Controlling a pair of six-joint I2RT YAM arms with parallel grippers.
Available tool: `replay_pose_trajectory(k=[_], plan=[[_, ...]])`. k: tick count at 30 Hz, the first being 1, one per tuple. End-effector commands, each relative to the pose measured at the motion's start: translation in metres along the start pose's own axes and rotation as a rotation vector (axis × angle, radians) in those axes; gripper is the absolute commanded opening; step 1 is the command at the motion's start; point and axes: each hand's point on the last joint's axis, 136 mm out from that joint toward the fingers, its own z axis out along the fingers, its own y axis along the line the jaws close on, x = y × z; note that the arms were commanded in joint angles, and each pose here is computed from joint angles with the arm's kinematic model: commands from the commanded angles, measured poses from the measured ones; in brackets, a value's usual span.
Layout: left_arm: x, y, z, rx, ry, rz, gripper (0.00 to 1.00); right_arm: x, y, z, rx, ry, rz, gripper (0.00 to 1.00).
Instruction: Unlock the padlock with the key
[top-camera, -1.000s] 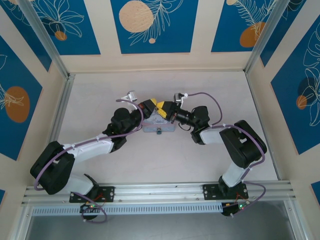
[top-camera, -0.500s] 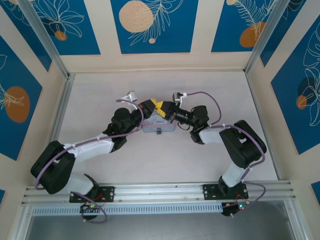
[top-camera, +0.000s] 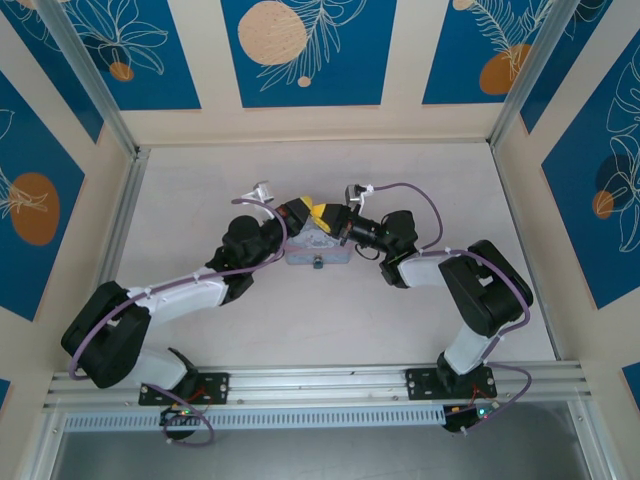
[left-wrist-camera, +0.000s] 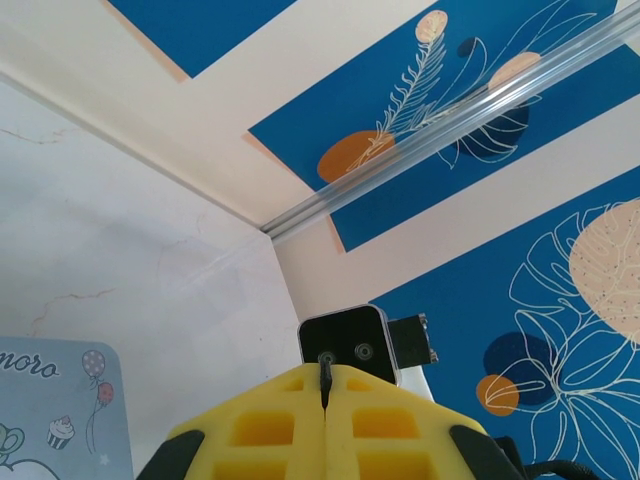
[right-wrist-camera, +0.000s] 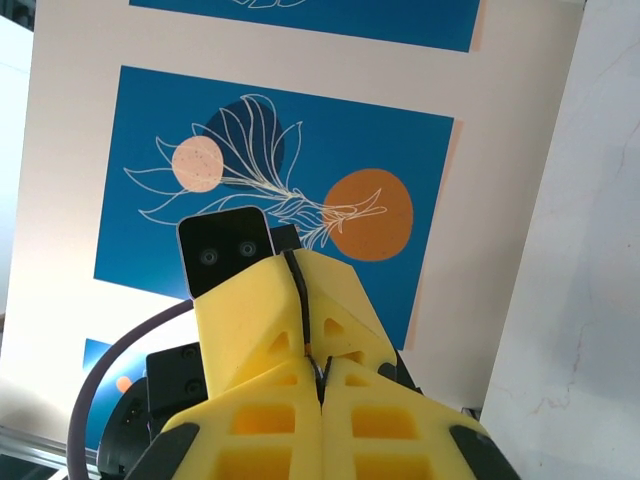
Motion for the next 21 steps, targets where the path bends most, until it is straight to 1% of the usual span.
replay_pose_trajectory(k=[1,5,6,9,10,12,13,16,21], plan=[[-0.006,-0.007,0.001,0.018,-0.025,0.0,0.0,0.002,0.007,-0.001,-0.026,0.006,-0.032,0.0],[-0.007,-0.005,-0.004,-0.007,-0.022,-0.002,0.0,0.0,0.003,-0.008,-0.014,-0.008,-0.037,0.0],[-0.008,-0.004,-0.007,-0.016,-0.025,-0.003,0.1,-0.001,0.001,-0.01,-0.008,-0.011,-0.035,0.0],[-0.014,-0.002,-0.019,-0.045,-0.051,-0.008,0.56,-0.001,-0.005,-0.017,0.008,-0.008,-0.028,0.0],[-0.016,0.0,-0.023,-0.069,-0.054,-0.003,0.66,-0.001,-0.007,-0.018,0.015,-0.007,-0.024,0.0],[-0.019,0.0,-0.029,-0.105,-0.042,0.029,0.77,0.0,-0.009,-0.021,0.024,0.0,-0.019,0.0],[-0.019,0.0,-0.032,-0.134,-0.024,0.047,0.81,0.001,-0.011,-0.023,0.031,0.008,-0.018,0.0],[-0.018,0.001,-0.039,-0.21,0.051,0.106,0.9,0.005,-0.017,-0.029,0.067,0.027,-0.017,0.0],[-0.005,0.006,-0.049,-0.321,0.222,0.222,0.95,0.009,-0.03,-0.046,0.144,0.03,0.0,0.0]])
